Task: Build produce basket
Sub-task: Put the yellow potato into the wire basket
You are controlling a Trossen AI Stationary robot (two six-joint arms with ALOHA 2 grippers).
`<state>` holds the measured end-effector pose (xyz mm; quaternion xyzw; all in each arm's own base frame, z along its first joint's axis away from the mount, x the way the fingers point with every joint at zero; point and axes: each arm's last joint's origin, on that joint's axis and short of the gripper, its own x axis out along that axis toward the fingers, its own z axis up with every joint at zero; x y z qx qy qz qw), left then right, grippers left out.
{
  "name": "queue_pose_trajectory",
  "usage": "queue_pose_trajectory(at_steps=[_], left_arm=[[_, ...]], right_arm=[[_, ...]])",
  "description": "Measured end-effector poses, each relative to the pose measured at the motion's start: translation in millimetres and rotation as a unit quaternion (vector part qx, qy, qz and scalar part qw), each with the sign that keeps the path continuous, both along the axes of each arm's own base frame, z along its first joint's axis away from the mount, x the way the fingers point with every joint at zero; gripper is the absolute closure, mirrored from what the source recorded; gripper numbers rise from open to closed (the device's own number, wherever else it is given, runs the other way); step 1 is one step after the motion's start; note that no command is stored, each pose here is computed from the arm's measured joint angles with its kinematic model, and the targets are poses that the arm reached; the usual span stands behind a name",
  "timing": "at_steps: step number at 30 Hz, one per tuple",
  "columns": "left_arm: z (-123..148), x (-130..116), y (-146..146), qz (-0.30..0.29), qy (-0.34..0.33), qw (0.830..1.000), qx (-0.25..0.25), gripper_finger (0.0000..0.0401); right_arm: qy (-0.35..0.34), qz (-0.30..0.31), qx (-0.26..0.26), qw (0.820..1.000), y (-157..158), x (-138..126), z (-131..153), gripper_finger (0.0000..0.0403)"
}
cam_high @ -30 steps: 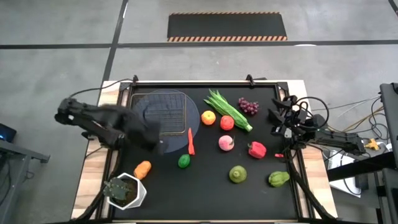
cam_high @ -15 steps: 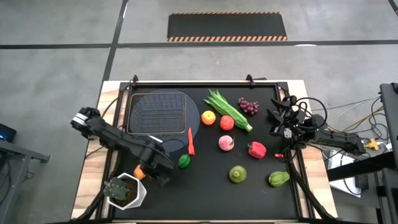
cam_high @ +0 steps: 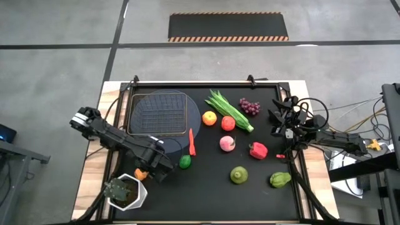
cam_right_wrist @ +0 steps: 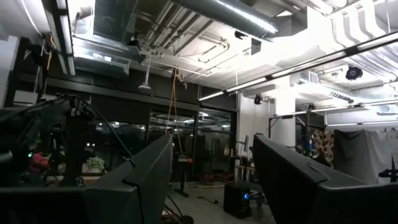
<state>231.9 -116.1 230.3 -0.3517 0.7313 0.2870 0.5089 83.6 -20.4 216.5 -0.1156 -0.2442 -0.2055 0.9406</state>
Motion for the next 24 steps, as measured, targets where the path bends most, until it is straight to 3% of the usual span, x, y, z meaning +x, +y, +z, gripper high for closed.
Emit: queue_pose_trajectory(at_steps=[4, 8, 24], left_arm=[[-11, -6, 3, 0.009, 0.021, 1.000, 0.011, 0.0121], [-22, -9, 5, 0.000, 0.019, 0.999, 0.026, 0.0080], [-51, -16, 11, -0.023, 0.003, 0.999, 0.039, 0.0069]], right_arm=[[0.000, 0.000, 0.000, 1.000, 0, 0, 0, 0.0193], [0.000, 0.000, 0.000, 1.000, 0, 0, 0, 0.0193], [0.001, 0.000, 0.000, 1.000, 0, 0, 0, 0.0193]])
